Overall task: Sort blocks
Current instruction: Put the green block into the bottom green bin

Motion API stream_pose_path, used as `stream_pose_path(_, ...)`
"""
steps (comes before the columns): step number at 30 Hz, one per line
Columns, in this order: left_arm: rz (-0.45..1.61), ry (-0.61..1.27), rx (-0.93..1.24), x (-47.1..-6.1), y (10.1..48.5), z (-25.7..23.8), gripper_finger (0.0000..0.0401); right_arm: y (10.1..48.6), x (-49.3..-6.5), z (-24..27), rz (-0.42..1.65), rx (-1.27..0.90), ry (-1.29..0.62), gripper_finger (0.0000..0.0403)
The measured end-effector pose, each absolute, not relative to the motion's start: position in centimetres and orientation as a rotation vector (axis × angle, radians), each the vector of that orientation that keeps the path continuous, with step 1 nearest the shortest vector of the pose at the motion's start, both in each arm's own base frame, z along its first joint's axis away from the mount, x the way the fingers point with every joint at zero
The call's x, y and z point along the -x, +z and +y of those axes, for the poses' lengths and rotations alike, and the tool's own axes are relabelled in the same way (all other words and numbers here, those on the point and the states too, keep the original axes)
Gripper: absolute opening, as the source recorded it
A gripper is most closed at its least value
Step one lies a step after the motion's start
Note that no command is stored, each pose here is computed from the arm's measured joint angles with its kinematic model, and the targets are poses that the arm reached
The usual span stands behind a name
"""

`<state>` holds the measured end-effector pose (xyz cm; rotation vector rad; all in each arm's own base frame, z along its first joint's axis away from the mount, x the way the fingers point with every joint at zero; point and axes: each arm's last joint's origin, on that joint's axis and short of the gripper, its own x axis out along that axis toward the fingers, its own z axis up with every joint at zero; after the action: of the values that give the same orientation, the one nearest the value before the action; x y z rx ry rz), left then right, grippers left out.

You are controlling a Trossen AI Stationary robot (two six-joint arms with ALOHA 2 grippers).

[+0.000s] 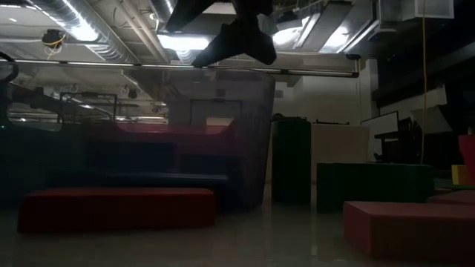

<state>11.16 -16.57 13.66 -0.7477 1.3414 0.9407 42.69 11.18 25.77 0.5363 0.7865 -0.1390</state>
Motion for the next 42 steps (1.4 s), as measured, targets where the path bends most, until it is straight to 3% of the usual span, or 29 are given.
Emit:
stream_pose_path(15,1.288,0.587,0.865,-11.1,19.1,-16.2,0.0118,30.8,-39.9,6.0,0.793,-0.578,-0.168,0.0241)
stream_pose_path(20,1.12,0.468,0.988,-10.4,22.1,-14.4,0.0118,32.0,-38.1,5.8,0.878,-0.582,-0.109,0.0241)
stream_pose_path(24,0.85,0.423,1.075,-10.0,24.5,-12.2,0.0118,32.1,-36.5,6.4,1.0,-0.595,-0.07,0.0241)
stream_pose_path(31,0.419,0.555,0.922,-9.8,26.0,-8.1,0.0127,30.7,-34.0,9.3,1.267,-0.529,-0.098,0.0241)
stream_pose_path(42,0.406,0.852,0.666,-10.2,25.3,-4.5,0.0147,26.3,-30.7,15.5,1.4,-0.555,-0.235,0.0241)
